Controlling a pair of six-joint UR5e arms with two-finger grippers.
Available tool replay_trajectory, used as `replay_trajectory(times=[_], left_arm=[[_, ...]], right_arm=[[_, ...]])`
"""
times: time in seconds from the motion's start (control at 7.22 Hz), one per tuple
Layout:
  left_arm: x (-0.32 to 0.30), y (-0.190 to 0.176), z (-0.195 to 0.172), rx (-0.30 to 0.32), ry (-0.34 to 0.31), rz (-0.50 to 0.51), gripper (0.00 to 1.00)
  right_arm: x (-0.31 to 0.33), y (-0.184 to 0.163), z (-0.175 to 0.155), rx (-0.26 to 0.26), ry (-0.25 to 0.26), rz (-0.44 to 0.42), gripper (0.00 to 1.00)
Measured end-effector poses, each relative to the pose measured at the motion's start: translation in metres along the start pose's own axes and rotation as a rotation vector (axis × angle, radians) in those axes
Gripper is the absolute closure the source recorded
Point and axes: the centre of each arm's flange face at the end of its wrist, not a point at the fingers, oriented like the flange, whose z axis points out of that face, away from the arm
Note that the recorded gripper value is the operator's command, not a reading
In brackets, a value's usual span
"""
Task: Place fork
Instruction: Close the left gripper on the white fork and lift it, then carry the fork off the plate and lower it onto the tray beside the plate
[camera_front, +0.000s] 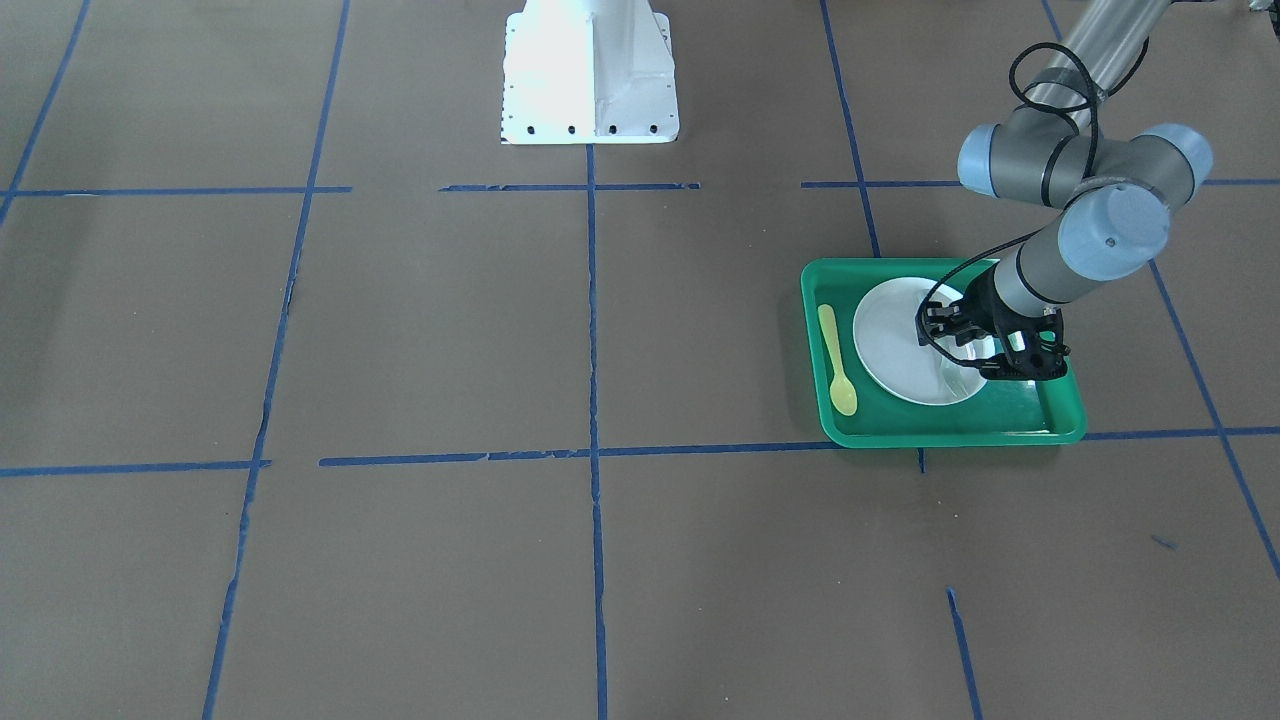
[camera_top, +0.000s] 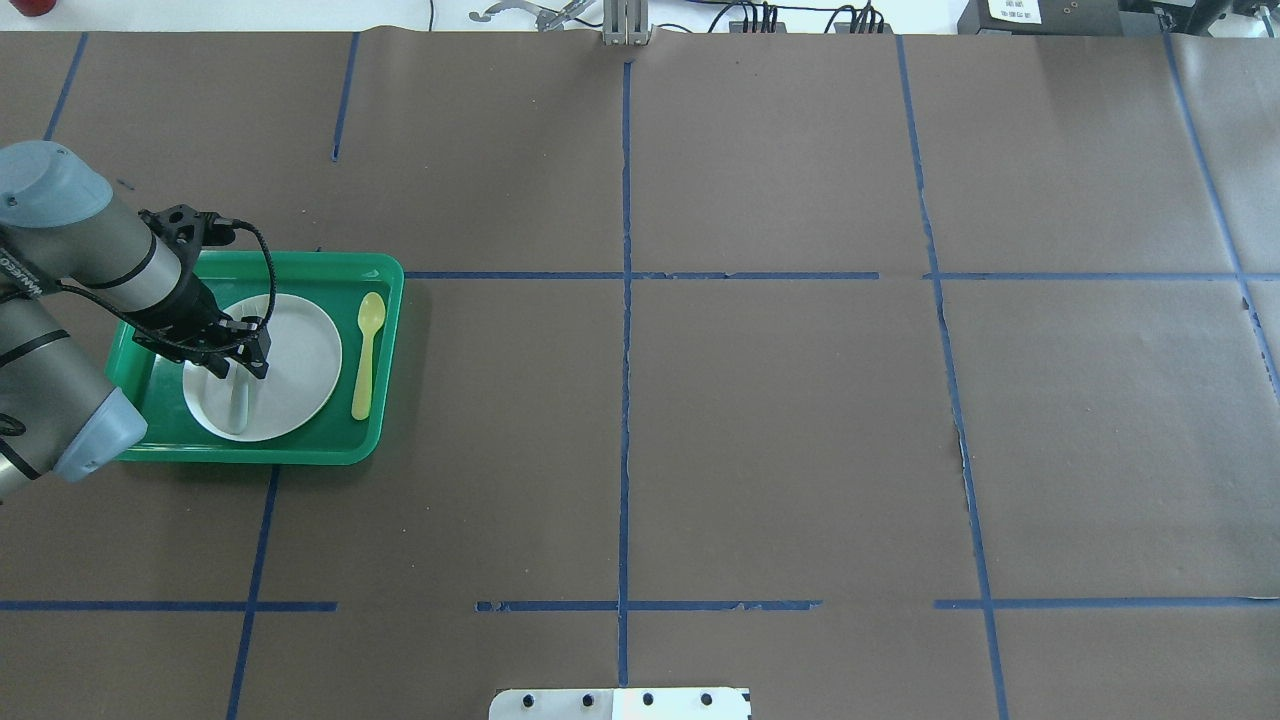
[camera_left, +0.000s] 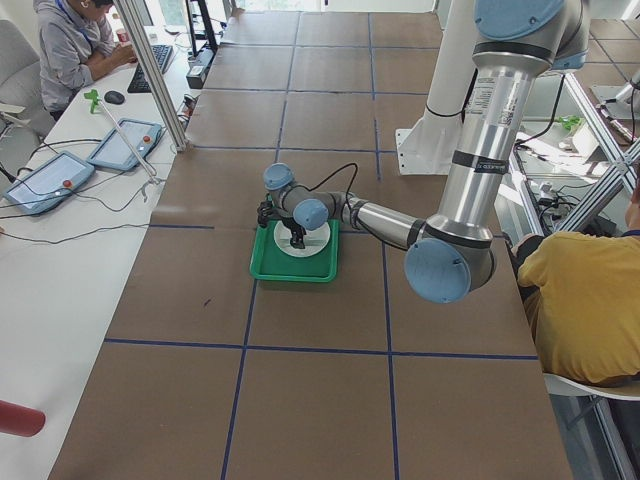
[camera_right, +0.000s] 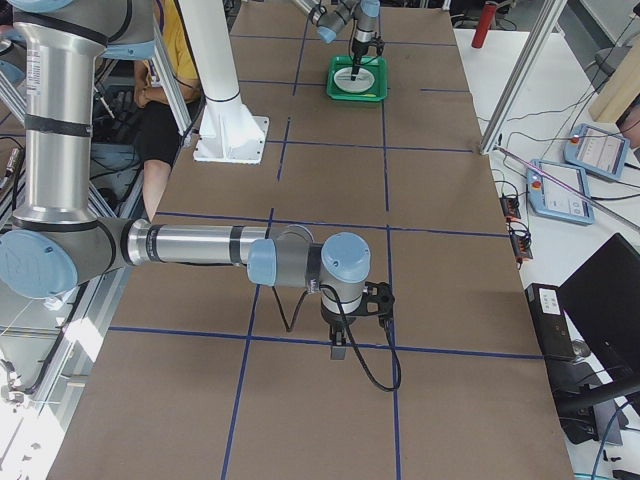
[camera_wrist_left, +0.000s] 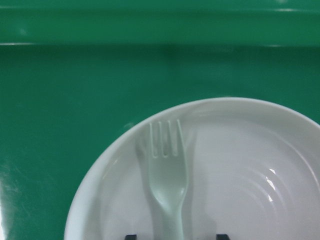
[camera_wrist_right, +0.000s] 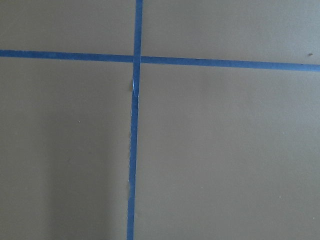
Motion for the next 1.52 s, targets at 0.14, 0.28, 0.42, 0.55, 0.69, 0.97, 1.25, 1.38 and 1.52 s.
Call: replay_trajectory(times=[0.14,0.28,0.42,0.55,0.69,0.97,1.25,1.38,1.52], left_arm=[[0.001,0.0,-0.001,0.001,0.001,0.0,1.0],[0.002,0.001,-0.002,0.003,0.003,-0.001,1.0],[0.004,0.002,-0.007,0.009,0.009,-0.001,1.0],[0.006,0.003,-0.022,0.029,0.023,0.004,1.0],[-0.003,0.005,-0.045,0.062,0.035,0.009,1.0],[-0.049,0.011,-0.063,0.091,0.016,0.039,1.0],[-0.074,0.01,-0.048,0.068,-0.01,0.035,1.0],[-0.079,0.005,-0.04,0.057,-0.018,0.027,1.0],[-0.081,-0.001,-0.034,0.049,-0.023,0.021,1.0]], right_arm=[[0.0,0.0,0.0,0.0,0.0,0.0,0.0],[0.0,0.0,0.0,0.0,0.0,0.0,0.0],[0.0,0.0,0.0,0.0,0.0,0.001,0.0],[0.0,0.0,0.0,0.0,0.0,0.001,0.0],[0.0,0.0,0.0,0.0,0.0,0.0,0.0],[0.0,0.0,0.0,0.0,0.0,0.0,0.0],[0.0,0.0,0.0,0.0,0.0,0.001,0.0],[0.0,0.0,0.0,0.0,0.0,0.001,0.0],[0.0,0.0,0.0,0.0,0.0,0.001,0.0]])
